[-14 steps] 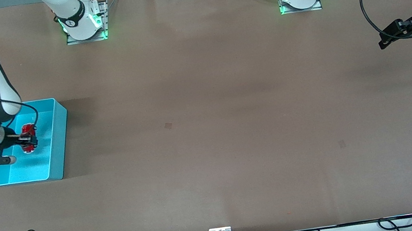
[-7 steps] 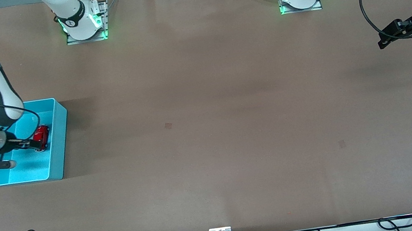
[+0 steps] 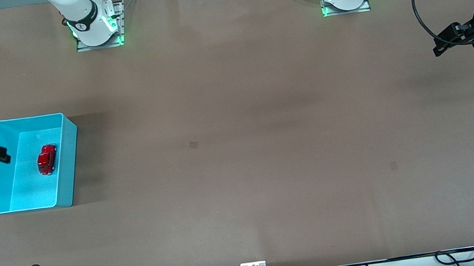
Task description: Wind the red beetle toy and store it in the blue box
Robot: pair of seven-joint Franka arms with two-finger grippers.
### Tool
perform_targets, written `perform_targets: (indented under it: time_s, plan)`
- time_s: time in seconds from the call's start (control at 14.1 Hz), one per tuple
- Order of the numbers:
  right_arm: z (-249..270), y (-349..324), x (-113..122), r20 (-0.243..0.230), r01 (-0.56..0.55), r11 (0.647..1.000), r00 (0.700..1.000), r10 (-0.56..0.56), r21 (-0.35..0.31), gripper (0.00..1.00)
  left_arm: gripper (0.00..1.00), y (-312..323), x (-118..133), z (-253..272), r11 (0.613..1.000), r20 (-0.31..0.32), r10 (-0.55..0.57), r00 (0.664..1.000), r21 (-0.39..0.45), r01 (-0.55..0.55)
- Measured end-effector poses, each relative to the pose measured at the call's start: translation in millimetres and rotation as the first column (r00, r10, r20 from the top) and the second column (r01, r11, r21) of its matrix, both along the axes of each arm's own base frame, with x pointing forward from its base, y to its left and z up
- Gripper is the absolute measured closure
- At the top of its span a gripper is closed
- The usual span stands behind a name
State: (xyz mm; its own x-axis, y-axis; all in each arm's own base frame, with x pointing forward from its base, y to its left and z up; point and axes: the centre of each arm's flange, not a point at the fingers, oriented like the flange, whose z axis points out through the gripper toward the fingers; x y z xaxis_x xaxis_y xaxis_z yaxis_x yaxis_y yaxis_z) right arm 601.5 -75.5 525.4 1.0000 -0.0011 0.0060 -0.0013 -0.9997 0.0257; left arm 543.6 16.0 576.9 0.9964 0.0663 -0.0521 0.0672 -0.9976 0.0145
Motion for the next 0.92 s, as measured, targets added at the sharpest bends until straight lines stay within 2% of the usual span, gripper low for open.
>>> perform_targets:
  time_s: [0.21, 0.92]
  plan:
    - [34, 16, -11, -0.018, -0.021, 1.0, 1.0, 0.022, 0.009, 0.0, 0.0, -2, -1, 1, 1.0, -0.001, -0.004, 1.0, 0.0, 0.004]
    - [78, 45, -49, -0.069, -0.063, 0.998, 0.996, 0.064, 0.014, 0.0, 0.0, -3, -4, 7, 1.0, 0.009, -0.005, 1.0, 0.001, 0.005]
